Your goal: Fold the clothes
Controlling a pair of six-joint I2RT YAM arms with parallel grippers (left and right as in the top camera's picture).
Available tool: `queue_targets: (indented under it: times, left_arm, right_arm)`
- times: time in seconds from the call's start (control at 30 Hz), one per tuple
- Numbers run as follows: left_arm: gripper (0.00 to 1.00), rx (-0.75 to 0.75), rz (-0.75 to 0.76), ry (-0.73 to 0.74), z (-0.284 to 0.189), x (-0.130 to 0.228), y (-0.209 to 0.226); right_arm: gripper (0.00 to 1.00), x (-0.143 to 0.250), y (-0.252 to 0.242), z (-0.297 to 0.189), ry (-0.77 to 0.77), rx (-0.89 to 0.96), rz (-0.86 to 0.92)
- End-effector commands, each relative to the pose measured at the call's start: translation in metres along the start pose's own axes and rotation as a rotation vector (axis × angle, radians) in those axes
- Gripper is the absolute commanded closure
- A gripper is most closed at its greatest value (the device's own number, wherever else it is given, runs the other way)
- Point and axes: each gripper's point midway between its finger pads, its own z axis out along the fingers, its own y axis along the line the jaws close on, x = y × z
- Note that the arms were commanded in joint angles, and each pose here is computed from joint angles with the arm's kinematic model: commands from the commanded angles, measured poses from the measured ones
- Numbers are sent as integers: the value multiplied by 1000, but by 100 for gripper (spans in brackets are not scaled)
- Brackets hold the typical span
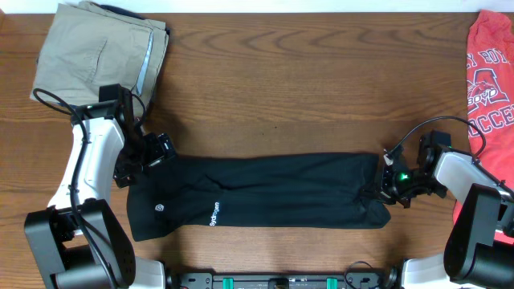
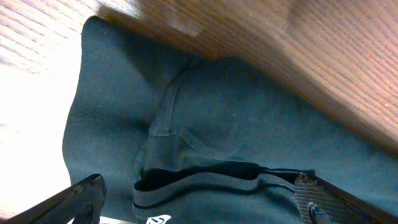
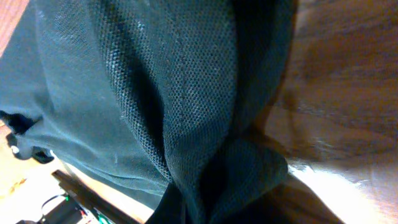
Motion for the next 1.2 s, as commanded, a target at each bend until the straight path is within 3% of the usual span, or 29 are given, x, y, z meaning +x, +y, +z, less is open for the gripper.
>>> queue_targets:
  times: [0.0,0.17,0.47,0.67,0.87,1.17]
  left_arm:
    - [2,-4,-4,-8,-2,-2,1]
    - [2,-1,-4,-7,-2,-2,1]
    - [2,-5,-5,3,1,1,2]
    - [2,-4,-5,0,2,0,2]
    - [2,-1,-4,-8,2,-2,1]
    - [2,-1,-4,-7,2,-2,1]
  right_arm:
    - [99,-6,-4,-2,-10,46,4]
    - [99,-26,-11,-26,-55,131,47]
    - [99,-65,-10,-113,-171,280,122]
    - [99,-63,8,-150,-195,339,99]
    - [99,-49,23,-144,-153,414,38]
    - [99,-40,79,-100,-103,434,-210]
